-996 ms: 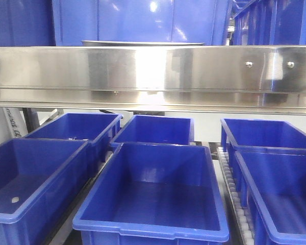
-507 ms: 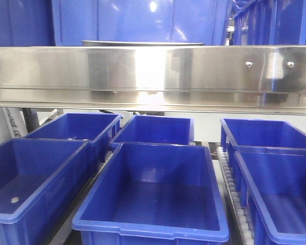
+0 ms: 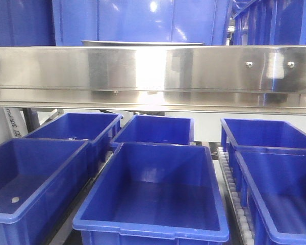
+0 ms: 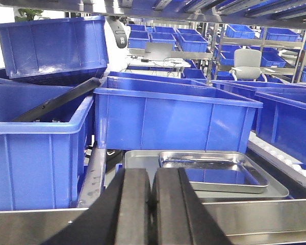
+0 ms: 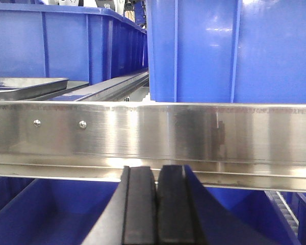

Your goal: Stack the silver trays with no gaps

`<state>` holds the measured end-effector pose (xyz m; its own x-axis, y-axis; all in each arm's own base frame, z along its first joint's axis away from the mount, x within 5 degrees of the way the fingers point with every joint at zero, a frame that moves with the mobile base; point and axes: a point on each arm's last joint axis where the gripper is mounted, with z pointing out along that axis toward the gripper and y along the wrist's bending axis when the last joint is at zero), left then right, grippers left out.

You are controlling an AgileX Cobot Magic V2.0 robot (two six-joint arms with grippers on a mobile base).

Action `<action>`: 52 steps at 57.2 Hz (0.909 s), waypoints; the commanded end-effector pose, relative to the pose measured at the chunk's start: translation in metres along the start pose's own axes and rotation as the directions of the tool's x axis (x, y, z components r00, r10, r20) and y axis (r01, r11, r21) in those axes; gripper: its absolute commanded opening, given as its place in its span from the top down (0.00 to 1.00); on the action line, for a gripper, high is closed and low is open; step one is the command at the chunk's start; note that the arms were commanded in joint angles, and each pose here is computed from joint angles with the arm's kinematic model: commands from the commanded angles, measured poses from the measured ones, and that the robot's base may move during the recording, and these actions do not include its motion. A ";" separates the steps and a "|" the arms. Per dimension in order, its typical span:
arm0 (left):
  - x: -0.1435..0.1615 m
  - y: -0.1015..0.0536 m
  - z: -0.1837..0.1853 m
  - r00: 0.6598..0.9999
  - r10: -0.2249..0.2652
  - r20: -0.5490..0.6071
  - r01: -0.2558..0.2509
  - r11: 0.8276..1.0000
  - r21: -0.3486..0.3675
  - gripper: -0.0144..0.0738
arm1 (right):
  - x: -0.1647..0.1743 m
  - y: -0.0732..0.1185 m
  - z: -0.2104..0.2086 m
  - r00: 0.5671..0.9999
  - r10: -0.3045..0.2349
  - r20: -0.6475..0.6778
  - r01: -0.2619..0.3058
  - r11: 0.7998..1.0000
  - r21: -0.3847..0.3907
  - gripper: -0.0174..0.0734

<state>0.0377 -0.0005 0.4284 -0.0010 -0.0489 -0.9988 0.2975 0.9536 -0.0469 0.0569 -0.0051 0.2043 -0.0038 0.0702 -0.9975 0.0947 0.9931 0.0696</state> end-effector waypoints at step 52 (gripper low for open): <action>0.020 -0.002 0.009 0.991 0.087 0.105 -0.085 0.996 -0.019 0.85 | -0.003 0.000 -0.001 0.999 -0.012 0.032 0.012 1.000 0.007 0.90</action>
<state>0.0439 -0.0033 0.4141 0.0434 -0.0042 -0.9991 0.2771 0.9608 0.0080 0.0569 -0.0051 0.2043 -0.0039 0.0689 -0.9976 0.0948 0.9932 0.0683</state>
